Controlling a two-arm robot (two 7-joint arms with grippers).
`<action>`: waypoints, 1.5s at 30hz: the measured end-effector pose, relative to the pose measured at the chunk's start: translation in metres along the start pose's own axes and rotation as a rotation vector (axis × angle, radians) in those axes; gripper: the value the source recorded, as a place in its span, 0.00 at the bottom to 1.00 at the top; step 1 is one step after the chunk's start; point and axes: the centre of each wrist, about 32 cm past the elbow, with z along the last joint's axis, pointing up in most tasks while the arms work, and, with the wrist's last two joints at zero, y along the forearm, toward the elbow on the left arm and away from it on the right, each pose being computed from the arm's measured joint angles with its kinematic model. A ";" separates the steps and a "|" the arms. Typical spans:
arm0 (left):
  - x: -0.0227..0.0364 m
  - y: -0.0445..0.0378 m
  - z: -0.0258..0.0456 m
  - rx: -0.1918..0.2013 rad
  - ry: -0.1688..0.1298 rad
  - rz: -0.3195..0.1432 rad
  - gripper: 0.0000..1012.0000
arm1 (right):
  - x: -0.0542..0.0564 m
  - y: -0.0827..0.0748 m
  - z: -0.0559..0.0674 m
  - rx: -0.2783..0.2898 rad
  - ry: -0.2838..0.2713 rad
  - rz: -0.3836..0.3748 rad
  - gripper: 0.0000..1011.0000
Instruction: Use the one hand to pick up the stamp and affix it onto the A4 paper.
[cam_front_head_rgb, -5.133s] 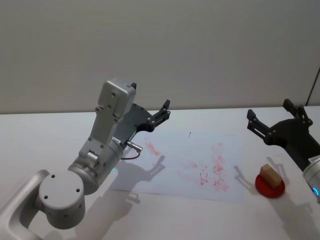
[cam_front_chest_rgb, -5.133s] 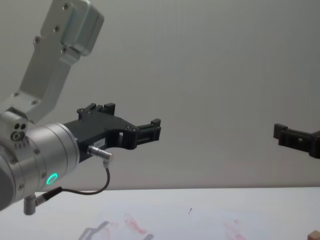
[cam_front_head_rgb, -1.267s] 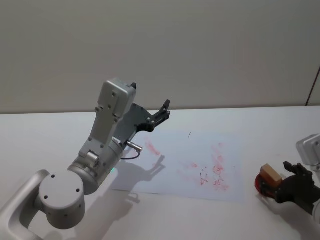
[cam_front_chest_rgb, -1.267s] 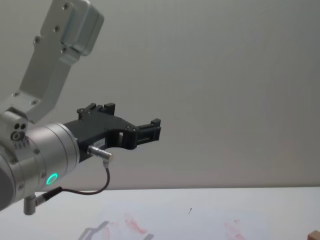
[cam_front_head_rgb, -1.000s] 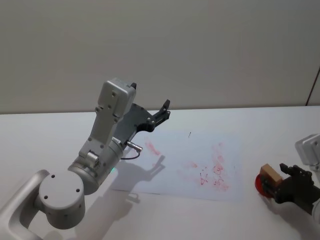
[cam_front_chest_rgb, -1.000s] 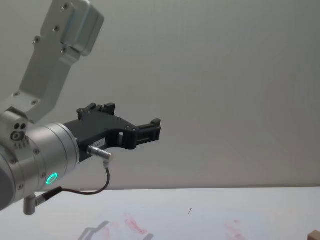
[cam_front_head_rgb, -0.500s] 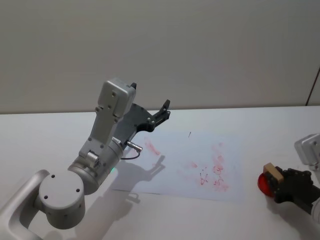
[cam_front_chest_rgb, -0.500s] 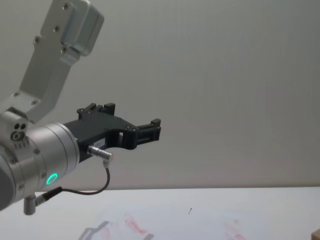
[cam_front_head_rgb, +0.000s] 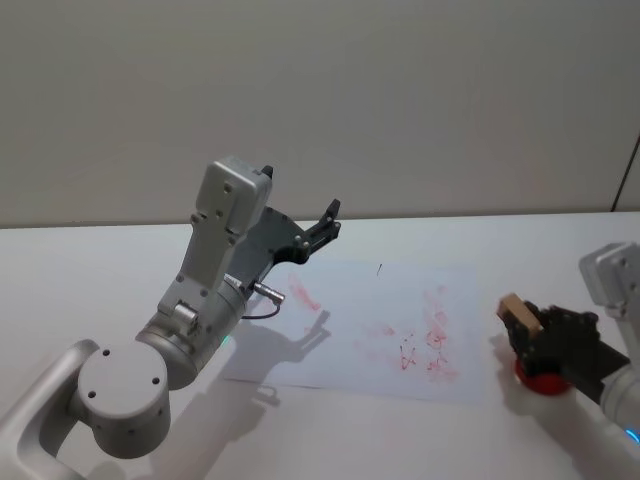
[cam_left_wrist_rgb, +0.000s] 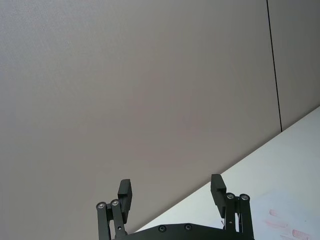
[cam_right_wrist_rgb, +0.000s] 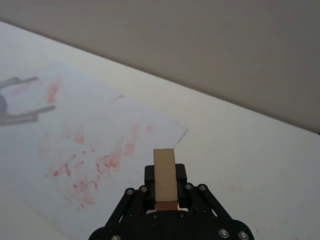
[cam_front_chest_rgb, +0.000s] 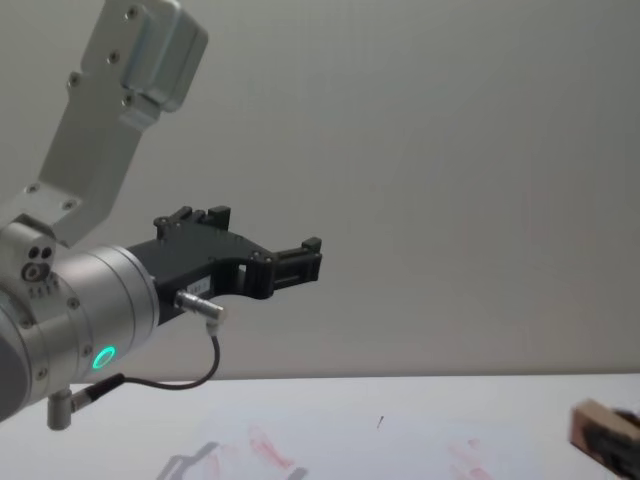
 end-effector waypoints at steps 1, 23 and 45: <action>0.0000 0.0000 0.0000 0.000 0.000 0.000 0.99 | -0.002 0.002 0.004 0.020 0.006 0.009 0.21; 0.0000 0.0000 0.0000 0.000 0.000 0.000 0.99 | -0.034 0.043 0.028 0.115 0.028 0.142 0.21; 0.0000 0.0000 0.0000 0.000 0.000 0.000 0.99 | -0.066 0.076 0.002 -0.008 0.032 0.145 0.21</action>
